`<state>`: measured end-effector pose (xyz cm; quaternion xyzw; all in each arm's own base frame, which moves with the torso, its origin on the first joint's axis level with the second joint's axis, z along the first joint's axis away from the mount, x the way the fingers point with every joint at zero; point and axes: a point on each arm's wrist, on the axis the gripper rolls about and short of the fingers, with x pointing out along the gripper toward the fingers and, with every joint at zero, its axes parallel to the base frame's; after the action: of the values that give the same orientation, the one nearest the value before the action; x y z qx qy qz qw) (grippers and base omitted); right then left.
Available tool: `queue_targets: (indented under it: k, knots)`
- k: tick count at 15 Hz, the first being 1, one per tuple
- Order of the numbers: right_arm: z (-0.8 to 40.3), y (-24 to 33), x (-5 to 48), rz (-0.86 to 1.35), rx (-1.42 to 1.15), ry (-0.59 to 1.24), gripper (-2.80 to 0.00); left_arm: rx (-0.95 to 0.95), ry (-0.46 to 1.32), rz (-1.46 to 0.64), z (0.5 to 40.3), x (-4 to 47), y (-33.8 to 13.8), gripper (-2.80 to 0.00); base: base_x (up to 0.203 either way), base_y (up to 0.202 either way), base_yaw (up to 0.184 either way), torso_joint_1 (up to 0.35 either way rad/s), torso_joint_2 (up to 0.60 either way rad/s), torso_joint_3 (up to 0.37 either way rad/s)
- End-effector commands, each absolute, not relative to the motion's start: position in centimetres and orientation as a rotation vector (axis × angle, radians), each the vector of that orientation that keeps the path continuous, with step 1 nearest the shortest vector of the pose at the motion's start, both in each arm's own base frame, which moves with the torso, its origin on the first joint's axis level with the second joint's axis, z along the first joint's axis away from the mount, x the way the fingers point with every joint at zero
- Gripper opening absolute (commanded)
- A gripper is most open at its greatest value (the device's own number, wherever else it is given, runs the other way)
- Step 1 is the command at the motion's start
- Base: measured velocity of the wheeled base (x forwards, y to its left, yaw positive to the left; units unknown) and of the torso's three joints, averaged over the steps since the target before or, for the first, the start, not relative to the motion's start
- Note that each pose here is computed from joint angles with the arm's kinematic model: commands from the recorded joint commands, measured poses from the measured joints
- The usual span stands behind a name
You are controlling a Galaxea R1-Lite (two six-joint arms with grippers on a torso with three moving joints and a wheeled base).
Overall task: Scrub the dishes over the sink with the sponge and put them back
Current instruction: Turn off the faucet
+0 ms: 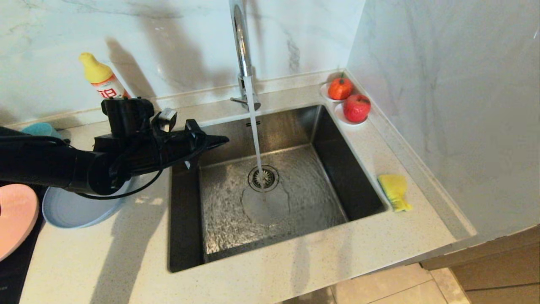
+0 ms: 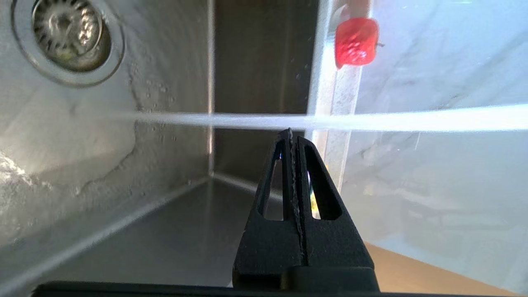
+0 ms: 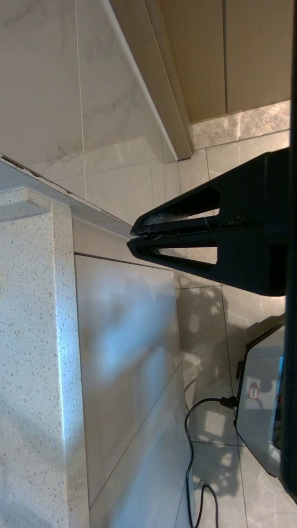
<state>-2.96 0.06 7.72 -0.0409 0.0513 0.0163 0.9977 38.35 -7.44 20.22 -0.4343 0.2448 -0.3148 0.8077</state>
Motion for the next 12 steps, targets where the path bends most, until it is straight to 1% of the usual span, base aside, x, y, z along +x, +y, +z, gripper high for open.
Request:
queue_targets:
  k: [1,7,12]
  knots:
    - [7.7,0.1,-2.9,0.034,-0.083,0.106,-2.8,-0.925,0.495,-0.694,21.1,38.7,-7.6,-2.8,0.0,0.0,0.0,0.0,0.0,0.0]
    - [7.7,0.1,-2.9,0.034,-0.083,0.106,-2.8,-0.91,0.44,-0.712,22.5,39.4,-7.7,-2.8,0.0,0.0,0.0,0.0,0.0,0.0]
    - [7.7,0.1,-2.9,0.034,-0.083,0.106,-2.8,-0.906,0.416,-0.702,22.4,41.5,-8.0,-2.8,0.0,0.0,0.0,0.0,0.0,0.0]
